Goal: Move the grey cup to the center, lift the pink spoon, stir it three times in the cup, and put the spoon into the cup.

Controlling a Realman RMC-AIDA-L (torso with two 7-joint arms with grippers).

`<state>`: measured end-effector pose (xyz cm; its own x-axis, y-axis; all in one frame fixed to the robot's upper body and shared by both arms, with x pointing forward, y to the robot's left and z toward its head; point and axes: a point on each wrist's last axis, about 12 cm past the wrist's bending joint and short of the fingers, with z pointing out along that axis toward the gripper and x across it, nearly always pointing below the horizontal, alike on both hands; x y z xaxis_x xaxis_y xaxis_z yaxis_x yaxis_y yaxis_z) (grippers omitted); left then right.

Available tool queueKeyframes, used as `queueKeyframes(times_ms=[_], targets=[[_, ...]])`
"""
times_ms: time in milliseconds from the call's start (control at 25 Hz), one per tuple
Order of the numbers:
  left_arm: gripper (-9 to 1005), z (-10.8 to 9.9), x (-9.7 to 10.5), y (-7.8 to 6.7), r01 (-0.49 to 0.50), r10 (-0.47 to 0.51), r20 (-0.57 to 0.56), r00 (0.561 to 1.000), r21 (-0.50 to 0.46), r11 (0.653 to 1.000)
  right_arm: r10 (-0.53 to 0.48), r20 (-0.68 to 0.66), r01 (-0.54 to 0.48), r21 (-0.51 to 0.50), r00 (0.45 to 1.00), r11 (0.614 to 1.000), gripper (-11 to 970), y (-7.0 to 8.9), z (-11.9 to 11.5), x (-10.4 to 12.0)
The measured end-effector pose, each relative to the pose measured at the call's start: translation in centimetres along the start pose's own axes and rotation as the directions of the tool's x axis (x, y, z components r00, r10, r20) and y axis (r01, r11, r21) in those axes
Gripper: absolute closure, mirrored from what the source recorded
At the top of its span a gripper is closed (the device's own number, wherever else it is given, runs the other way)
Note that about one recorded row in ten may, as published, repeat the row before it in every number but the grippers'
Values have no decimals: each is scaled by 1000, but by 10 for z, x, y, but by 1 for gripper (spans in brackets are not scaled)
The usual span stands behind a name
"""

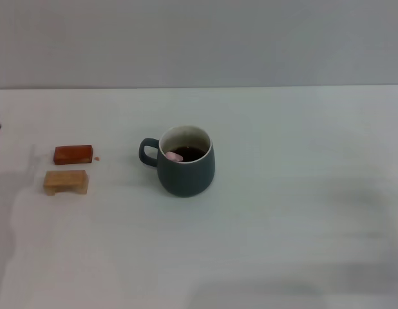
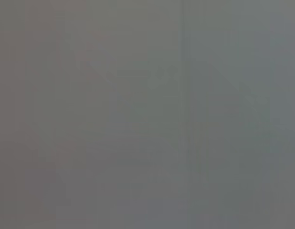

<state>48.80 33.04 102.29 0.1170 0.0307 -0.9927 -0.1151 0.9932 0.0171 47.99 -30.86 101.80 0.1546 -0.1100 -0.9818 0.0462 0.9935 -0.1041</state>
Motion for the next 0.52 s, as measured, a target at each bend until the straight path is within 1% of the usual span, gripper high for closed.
queueKeyframes(times_ms=[200, 520], targets=[[150, -4, 2, 6, -4, 4, -7, 1000, -27, 1000, 1, -3, -1, 6, 1000, 1000, 960, -1, -2, 1], [150, -3, 2, 7, -8, 8, -4, 1000, -27, 1000, 2, 4, -2, 15, 1000, 1000, 960, -2, -2, 0]])
